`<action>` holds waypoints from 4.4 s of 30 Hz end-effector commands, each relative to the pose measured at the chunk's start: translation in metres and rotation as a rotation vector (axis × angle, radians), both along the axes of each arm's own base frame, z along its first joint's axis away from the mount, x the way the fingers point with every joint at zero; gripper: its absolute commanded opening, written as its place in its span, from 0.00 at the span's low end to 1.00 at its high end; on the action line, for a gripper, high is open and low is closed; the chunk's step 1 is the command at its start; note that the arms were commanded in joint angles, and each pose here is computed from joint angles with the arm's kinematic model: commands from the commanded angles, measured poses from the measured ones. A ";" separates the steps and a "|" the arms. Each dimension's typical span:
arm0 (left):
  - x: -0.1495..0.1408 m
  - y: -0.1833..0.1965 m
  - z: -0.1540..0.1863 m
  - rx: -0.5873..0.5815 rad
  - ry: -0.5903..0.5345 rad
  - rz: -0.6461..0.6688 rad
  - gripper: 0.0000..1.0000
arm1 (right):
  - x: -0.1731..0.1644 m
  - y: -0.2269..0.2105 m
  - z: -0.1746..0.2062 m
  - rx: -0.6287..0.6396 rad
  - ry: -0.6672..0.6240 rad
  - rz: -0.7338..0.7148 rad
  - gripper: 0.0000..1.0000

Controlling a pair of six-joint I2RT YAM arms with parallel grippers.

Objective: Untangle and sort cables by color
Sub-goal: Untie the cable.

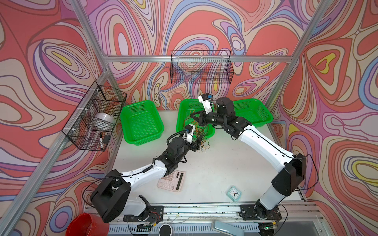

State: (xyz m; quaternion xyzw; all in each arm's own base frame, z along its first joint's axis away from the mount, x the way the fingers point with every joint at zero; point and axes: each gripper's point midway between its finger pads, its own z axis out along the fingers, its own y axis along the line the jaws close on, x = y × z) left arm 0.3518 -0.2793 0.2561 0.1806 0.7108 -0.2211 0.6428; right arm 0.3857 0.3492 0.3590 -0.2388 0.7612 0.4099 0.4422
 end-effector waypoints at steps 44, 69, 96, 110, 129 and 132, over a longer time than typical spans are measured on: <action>-0.004 -0.009 -0.045 0.055 0.043 -0.057 0.79 | -0.002 -0.050 0.146 0.258 -0.177 0.082 0.00; 0.058 -0.049 0.049 -0.130 -0.089 -0.057 0.37 | -0.026 -0.085 0.161 0.310 -0.220 0.079 0.00; 0.027 -0.045 0.135 -0.043 -0.259 -0.115 0.00 | 0.006 -0.172 0.002 0.071 -0.308 -0.351 0.51; 0.006 -0.055 0.174 -0.039 -0.333 -0.142 0.00 | 0.001 -0.153 -0.103 0.009 -0.232 -0.213 0.65; -0.025 -0.088 0.213 0.006 -0.412 -0.251 0.00 | -0.013 -0.101 -0.140 0.174 -0.042 0.027 0.58; -0.025 -0.087 0.219 0.004 -0.425 -0.244 0.00 | -0.015 -0.106 -0.143 0.165 -0.031 -0.004 0.59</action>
